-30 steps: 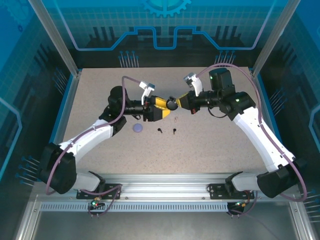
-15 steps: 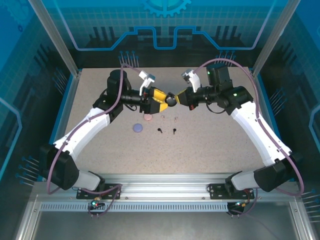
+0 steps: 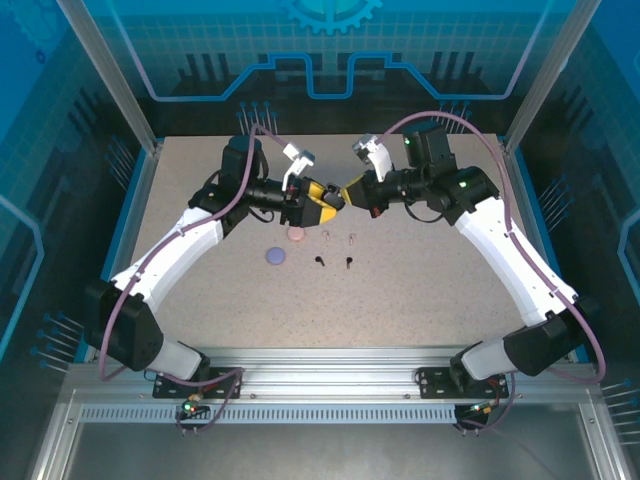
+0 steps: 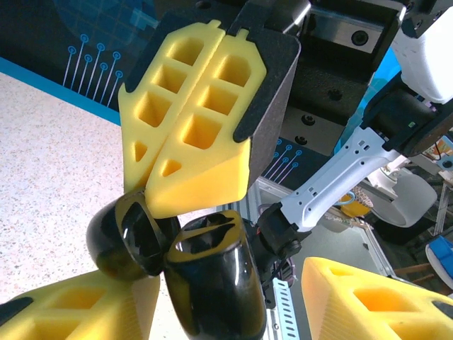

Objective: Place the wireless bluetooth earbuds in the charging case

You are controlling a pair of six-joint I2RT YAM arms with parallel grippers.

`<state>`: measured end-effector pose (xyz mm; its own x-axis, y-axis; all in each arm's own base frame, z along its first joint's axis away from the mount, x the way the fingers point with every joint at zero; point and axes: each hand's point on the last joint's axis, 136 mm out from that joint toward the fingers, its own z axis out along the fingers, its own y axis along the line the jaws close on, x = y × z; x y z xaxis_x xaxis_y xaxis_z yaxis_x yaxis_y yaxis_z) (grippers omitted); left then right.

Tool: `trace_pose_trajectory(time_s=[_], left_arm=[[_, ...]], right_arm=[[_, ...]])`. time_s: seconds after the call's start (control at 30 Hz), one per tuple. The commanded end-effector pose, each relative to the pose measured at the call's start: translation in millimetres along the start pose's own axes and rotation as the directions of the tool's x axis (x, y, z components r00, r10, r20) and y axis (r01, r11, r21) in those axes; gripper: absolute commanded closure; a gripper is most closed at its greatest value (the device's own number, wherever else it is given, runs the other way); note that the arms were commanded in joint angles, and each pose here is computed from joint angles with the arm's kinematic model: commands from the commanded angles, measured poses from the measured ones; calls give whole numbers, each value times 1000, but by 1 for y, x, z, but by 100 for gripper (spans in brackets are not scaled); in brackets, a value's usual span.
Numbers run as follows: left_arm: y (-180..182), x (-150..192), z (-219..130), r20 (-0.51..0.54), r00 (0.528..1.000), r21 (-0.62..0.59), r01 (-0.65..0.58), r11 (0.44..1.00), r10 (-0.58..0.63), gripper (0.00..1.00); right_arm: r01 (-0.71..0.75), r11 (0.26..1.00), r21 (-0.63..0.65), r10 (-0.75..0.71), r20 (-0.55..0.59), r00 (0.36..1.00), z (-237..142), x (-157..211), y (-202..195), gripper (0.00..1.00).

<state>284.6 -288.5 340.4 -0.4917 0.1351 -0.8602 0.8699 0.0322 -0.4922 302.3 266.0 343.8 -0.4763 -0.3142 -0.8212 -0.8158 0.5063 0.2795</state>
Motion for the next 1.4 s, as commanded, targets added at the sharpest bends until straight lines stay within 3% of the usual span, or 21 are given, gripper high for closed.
trace_pose_trajectory(time_s=[0.0, 0.63, 0.93, 1.13, 1.23, 1.37], left_arm=[[-5, -10, -3, 6, 999, 19, -49, 999, 49, 43], [3, -14, -8, -1, 999, 12, -39, 999, 39, 50], [3, -13, -8, -3, 999, 15, -34, 999, 34, 72], [5, -11, -8, -3, 999, 19, -33, 999, 33, 92], [9, -8, -7, 9, 999, 7, -32, 999, 32, 96], [18, -3, -8, 35, 998, -38, -42, 998, 44, 100]], right_arm=[[25, 999, -39, -26, -48, 999, 5, 6, 14, 100], [99, 995, -3, -99, -123, 987, 12, 16, 21, 100], [142, 990, 18, -137, -153, 979, 14, 18, 23, 100], [144, 989, 41, -138, -124, 983, 14, 7, 23, 100], [126, 990, 63, -121, -77, 990, 10, -7, 22, 75], [90, 995, 51, -89, -13, 996, -2, -26, 28, 57]])
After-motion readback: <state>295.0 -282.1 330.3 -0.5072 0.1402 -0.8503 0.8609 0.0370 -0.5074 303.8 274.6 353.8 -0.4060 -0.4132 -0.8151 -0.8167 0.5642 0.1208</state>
